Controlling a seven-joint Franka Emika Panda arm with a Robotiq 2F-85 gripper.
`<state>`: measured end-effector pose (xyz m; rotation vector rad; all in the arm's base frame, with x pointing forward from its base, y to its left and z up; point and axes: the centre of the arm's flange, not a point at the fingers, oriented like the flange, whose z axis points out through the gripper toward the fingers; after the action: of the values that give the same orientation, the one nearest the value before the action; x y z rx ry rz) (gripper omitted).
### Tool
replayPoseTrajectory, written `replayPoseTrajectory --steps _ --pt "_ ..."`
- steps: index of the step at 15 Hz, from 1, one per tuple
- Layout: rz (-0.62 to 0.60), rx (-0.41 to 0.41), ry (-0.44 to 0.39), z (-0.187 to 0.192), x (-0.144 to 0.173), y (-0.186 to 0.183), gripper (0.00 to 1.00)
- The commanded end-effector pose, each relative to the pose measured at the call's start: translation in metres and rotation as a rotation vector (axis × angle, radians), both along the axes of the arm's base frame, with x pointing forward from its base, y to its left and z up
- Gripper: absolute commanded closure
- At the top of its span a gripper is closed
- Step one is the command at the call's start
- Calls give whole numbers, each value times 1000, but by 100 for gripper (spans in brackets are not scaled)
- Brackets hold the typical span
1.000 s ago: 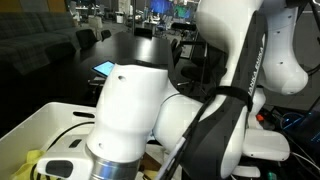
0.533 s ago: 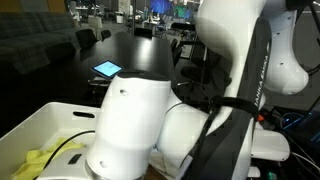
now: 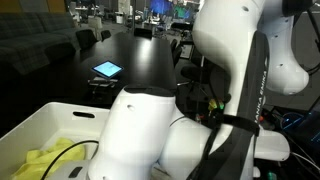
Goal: Put the yellow and white cloths in the storage box and put the marker in the mug cup
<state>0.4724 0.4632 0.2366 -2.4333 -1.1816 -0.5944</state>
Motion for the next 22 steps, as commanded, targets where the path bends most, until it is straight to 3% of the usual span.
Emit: replayPoseTrajectory --steps 1,22 --pt "5 62 -46 2 2 -2 89" --pt "49 152 -85 -24 18 -54 90"
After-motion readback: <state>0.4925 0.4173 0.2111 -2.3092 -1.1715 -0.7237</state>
